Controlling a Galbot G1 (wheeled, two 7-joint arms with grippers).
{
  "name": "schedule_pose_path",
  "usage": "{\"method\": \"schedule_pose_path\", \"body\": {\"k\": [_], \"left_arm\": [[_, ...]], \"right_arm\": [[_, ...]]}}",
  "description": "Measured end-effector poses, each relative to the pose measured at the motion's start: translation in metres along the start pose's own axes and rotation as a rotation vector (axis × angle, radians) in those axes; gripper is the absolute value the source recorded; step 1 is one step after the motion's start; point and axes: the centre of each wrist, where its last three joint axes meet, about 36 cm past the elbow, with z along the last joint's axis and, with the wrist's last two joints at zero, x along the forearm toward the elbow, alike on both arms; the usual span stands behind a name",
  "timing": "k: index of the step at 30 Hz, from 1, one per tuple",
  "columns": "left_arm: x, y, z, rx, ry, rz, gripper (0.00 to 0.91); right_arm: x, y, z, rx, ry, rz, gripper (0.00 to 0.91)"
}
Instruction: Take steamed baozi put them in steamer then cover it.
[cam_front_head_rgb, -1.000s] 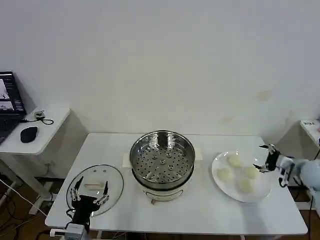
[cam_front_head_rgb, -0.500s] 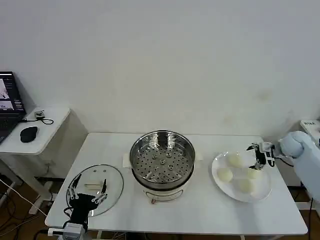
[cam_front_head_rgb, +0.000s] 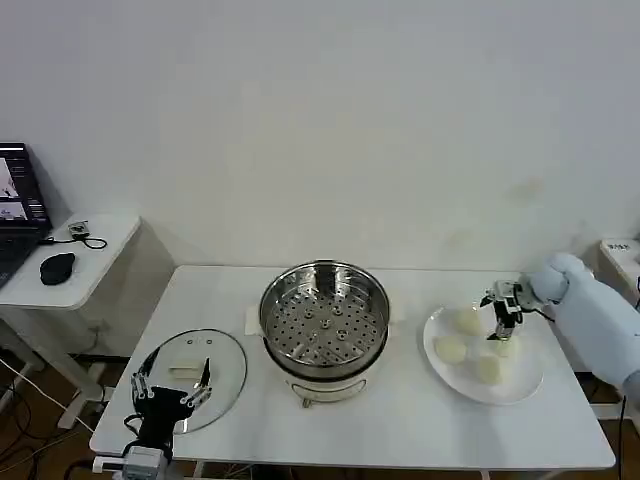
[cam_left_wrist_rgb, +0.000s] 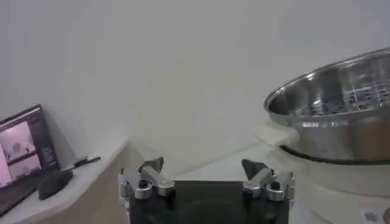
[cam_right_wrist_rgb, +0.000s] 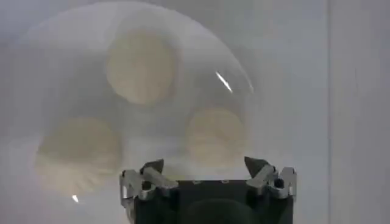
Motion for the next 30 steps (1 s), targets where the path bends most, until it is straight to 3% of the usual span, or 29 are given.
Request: {"method": "schedule_pose_path", "body": {"k": [5, 14, 30], "left_arm": [[0.0, 0.001, 0.0, -0.006, -0.002, -0.003, 0.907], [0.003, 0.001, 0.001, -0.006, 0.002, -0.006, 0.907], [0.004, 0.0, -0.001, -0.007, -0.002, 0.0, 0.907]], "right_arm": [[-0.007, -0.004, -0.004, -0.002, 0.007, -0.005, 0.897], [-0.019, -0.007, -0.012, 0.01, 0.026, -0.02, 0.675], [-0.005, -0.014, -0.013, 0.032, 0.017, -0.008, 0.655]]}}
